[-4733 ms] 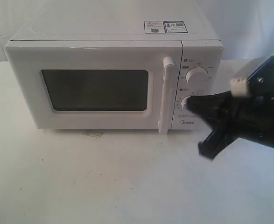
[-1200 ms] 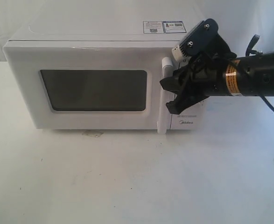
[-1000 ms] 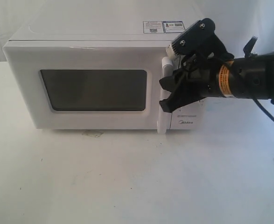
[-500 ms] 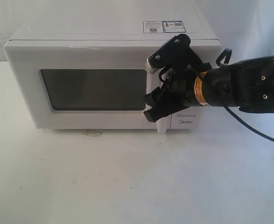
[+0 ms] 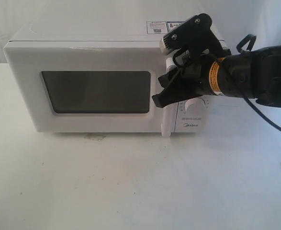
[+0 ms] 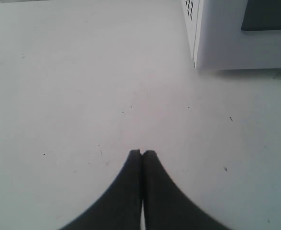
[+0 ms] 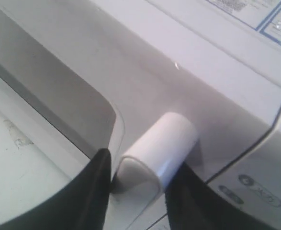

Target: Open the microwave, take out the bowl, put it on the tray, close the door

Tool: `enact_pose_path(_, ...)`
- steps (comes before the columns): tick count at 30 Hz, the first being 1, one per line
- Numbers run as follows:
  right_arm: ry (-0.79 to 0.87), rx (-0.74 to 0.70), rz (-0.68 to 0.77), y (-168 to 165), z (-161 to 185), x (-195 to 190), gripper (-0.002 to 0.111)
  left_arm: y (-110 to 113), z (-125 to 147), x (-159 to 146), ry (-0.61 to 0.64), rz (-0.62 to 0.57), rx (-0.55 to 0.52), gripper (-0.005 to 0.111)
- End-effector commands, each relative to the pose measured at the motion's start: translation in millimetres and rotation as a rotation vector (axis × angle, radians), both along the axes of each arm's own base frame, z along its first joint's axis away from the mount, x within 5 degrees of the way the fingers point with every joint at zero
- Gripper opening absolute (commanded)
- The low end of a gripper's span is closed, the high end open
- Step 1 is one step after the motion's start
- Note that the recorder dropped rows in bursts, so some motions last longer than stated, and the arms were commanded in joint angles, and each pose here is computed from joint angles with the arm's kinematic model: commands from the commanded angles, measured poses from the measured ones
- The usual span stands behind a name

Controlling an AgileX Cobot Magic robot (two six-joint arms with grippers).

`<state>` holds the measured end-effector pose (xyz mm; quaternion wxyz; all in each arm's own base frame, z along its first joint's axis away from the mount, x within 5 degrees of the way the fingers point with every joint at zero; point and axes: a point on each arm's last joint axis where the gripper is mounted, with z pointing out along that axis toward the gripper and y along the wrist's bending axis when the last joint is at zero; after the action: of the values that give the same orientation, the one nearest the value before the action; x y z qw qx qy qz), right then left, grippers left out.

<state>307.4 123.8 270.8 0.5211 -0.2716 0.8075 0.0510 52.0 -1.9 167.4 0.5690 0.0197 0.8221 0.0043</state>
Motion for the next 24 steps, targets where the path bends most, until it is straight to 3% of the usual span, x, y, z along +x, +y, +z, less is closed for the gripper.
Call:
enact_pose_path(1,-0.058,-0.087,-0.208,-27,17,13,0.000,0,-1,0,0.001,-0.004,-0.002,0.000)
enact_pose_path(6,-0.094,-0.146,-0.117,-34,18,17,0.000,0,-1,0,0.001,-0.004,-0.002,0.000)
enact_pose_path(12,-0.104,0.026,0.119,-38,14,23,0.000,0,-1,0,0.001,-0.004,-0.002,0.000)
enact_pose_path(19,-0.074,0.126,0.350,-38,-6,27,0.000,0,-1,0,0.001,-0.004,-0.002,0.000)
enact_pose_path(24,-0.033,0.238,0.431,-44,-19,31,0.000,0,-1,0,0.001,-0.004,-0.002,0.000)
